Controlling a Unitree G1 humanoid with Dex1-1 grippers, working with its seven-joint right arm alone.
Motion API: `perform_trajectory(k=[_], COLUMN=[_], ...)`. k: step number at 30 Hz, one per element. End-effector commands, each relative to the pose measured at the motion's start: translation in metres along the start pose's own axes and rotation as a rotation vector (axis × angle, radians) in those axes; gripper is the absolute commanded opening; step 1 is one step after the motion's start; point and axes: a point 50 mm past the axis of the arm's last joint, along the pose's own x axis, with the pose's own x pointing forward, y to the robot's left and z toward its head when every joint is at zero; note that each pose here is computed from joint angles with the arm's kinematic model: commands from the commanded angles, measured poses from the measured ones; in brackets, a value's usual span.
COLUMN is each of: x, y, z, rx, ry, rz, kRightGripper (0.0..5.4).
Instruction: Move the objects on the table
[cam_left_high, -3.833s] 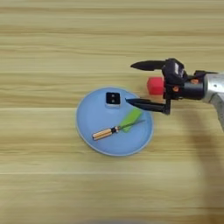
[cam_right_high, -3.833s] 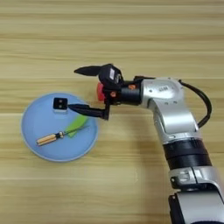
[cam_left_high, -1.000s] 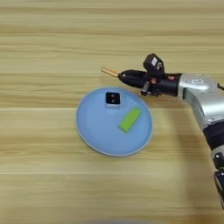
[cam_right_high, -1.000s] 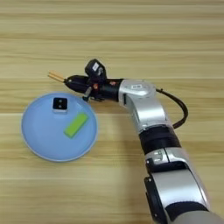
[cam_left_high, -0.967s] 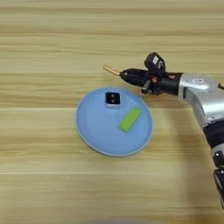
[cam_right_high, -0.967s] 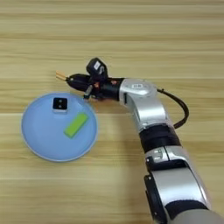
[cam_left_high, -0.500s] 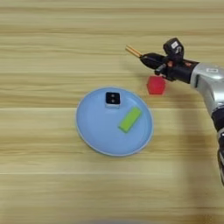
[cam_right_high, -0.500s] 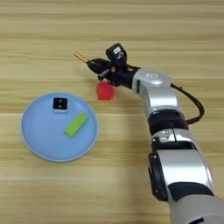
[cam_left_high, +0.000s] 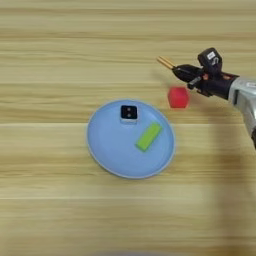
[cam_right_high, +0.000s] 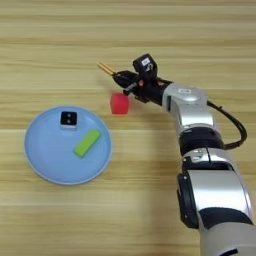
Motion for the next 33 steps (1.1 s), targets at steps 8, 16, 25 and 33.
perform_trajectory(k=[8,16,25,33], x=[-0.006,-0.014,-0.018,-0.019], y=[-0.021,-0.034,-0.046,-0.046], z=[0.043,0.039,0.039,0.029], rx=[-0.113,-0.135,-0.168,-0.2], ry=[-0.102,-0.054,-0.015,0.029], rz=[-0.086,-0.162,-0.273,-0.288], kRightGripper=[0.73,0.73,0.73,0.73])
